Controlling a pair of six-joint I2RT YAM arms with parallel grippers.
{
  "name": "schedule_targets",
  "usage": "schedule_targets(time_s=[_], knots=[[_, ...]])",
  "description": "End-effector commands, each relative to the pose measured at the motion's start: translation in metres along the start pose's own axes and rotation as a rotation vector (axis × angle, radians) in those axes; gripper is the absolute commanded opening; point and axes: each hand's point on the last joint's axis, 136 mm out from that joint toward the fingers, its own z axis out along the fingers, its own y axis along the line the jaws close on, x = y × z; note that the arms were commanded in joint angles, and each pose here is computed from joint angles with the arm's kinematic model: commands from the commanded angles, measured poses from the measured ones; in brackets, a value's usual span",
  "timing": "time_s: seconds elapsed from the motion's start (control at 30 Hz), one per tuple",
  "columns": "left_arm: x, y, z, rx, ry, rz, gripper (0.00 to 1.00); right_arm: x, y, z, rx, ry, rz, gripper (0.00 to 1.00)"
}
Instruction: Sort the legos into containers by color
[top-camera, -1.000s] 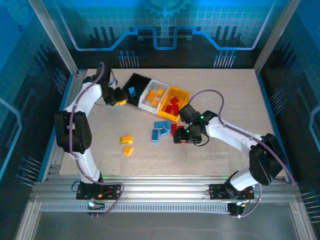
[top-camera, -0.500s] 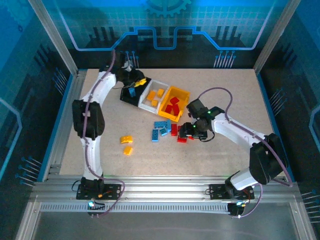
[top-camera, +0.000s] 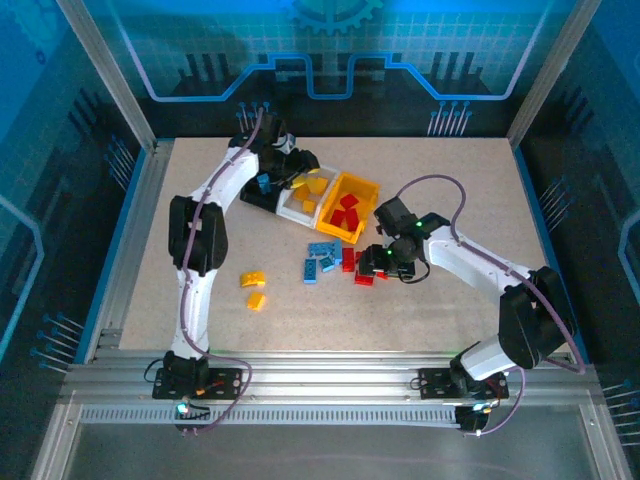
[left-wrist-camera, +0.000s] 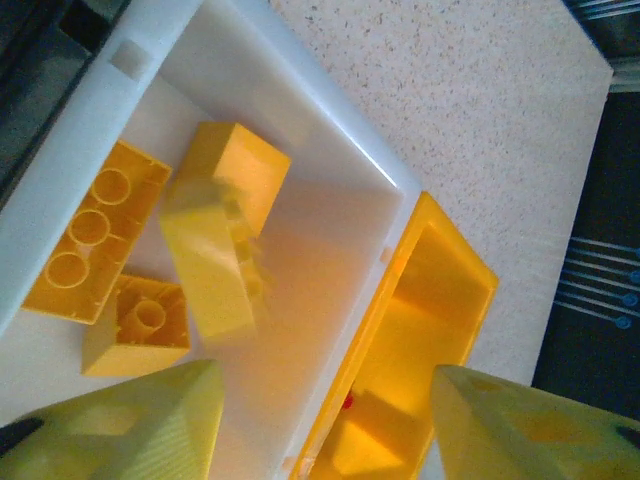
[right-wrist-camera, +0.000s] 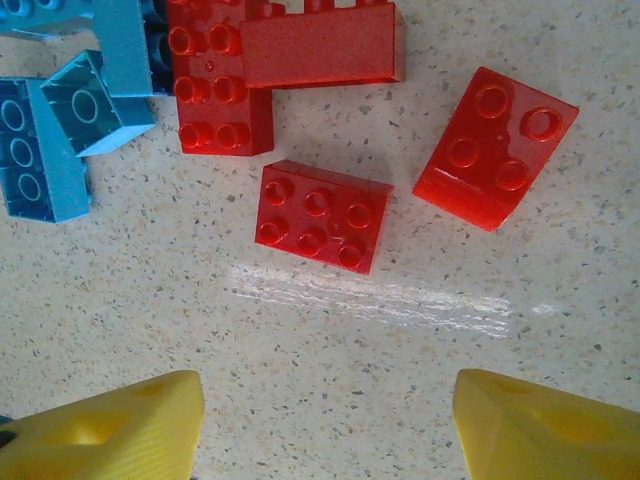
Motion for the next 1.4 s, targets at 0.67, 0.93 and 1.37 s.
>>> schedule_targets(time_s=[0.67,0.93,1.37], knots=[[0.154,0.101,-0.138,-0.462,0.054,0.114,0.72,0.004,0.062,0.012,-0.02,0.028,-0.12,0.68],[0.203,0.163,-0.14,-0.596,0.102,0.053,0.95,0.016,0.087,0.023,-0.022,0.055,-0.184,0.68],[0.195,0.204,-0.111,-0.742,0.164,0.031,0.99,0.033,0.072,0.018,0.004,0.042,-0.172,0.69]])
